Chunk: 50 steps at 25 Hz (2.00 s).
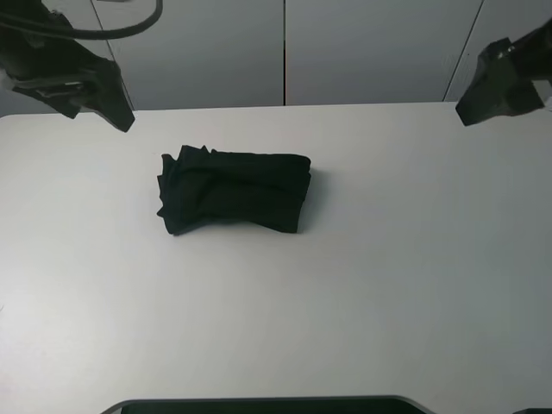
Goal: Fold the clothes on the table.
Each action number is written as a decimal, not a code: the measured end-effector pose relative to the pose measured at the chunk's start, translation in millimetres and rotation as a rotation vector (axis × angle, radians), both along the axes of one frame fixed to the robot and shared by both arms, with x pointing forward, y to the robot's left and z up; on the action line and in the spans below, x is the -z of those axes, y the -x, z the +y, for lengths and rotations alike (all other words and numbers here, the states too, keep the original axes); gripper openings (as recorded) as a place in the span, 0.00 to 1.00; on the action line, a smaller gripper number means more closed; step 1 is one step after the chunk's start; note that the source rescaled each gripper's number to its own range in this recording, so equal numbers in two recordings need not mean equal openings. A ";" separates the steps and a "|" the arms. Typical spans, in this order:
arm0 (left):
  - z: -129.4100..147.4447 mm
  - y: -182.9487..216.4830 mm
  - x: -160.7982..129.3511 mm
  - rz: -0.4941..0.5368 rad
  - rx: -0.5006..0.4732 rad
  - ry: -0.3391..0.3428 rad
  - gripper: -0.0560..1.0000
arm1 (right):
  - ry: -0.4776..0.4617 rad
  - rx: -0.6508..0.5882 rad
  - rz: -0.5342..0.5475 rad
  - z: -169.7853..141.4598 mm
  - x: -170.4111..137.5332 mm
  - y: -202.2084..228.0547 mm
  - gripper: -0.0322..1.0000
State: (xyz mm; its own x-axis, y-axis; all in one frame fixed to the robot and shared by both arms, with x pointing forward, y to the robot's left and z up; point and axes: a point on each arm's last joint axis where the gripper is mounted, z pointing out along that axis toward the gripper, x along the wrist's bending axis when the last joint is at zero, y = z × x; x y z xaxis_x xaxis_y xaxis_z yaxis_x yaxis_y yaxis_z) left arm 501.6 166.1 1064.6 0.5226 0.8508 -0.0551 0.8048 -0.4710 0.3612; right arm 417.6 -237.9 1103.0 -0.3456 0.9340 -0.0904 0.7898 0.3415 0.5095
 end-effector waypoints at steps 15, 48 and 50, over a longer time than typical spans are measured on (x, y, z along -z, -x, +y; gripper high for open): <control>81.6 175.8 -3.9 -0.219 -0.108 0.213 1.00 | -0.183 0.008 -0.290 -58.4 33.9 163.3 0.99; 134.8 270.1 10.6 -0.629 -0.120 0.351 1.00 | -0.286 -0.012 -0.465 -64.1 50.4 186.5 0.99; 134.4 270.3 10.6 -0.626 -0.119 0.356 1.00 | -0.286 -0.012 -0.465 -64.1 50.4 186.5 0.99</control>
